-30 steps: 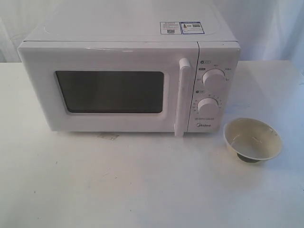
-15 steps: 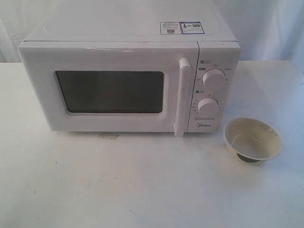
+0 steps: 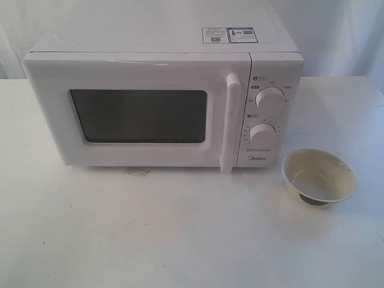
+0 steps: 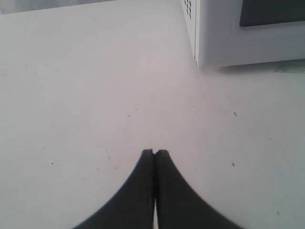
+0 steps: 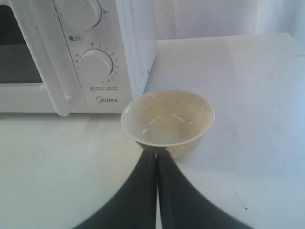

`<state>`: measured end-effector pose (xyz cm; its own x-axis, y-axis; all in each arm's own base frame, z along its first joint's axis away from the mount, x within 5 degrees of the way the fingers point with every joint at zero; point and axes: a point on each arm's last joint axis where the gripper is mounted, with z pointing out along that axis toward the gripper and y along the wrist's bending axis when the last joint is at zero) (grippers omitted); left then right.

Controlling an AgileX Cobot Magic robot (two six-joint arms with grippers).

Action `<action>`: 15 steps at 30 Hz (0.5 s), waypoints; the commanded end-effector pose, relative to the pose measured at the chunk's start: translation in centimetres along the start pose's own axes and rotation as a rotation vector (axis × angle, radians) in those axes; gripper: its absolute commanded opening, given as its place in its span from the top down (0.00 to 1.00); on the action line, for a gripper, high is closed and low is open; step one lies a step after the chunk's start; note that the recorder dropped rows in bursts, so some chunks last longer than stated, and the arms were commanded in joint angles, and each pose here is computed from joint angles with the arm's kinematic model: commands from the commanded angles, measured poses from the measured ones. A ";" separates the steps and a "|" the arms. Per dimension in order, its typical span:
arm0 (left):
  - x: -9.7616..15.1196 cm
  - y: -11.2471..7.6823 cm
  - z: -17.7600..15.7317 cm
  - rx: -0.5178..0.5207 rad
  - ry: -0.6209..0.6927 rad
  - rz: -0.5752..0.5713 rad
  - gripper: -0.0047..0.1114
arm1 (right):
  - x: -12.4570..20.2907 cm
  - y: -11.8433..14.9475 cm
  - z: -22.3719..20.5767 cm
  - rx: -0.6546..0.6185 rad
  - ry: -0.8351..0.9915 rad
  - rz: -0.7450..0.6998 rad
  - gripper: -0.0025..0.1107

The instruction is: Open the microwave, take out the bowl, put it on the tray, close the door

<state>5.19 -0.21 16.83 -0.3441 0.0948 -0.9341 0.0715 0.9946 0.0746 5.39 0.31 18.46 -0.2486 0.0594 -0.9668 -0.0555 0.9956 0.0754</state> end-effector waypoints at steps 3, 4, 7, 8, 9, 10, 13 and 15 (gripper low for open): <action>0.2 0.0 0.0 0.002 0.001 -0.012 0.96 | 0.3 -0.1 0.0 0.008 0.018 -0.015 0.98; 0.2 0.0 0.0 0.002 0.001 -0.012 0.96 | 0.3 -0.1 0.0 0.009 0.018 -0.013 0.98; 0.2 0.0 0.0 0.002 0.001 -0.012 0.96 | 0.3 -0.1 0.0 0.009 0.018 -0.011 0.98; 0.2 0.0 0.0 0.002 0.001 -0.012 0.96 | 0.3 -0.1 0.0 0.009 0.018 -0.011 0.98; 0.2 0.0 0.0 0.002 0.001 -0.012 0.96 | 0.3 -0.1 0.0 0.009 0.018 -0.011 0.98; 0.2 0.0 0.0 0.002 0.001 -0.012 0.96 | 0.3 -0.1 0.0 0.009 0.018 -0.011 0.98; 0.2 0.0 0.0 0.002 0.001 -0.012 0.96 | 0.3 -0.1 0.0 0.009 0.018 -0.011 0.98; 0.2 0.0 0.0 0.002 0.001 -0.012 0.96 | 0.3 -0.1 0.0 0.009 0.018 -0.011 0.98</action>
<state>5.19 -0.21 16.83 -0.3441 0.0948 -0.9341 0.0715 0.9946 0.0746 5.34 0.29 18.26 -0.2700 0.0551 -0.9613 -0.0525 0.9960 0.0719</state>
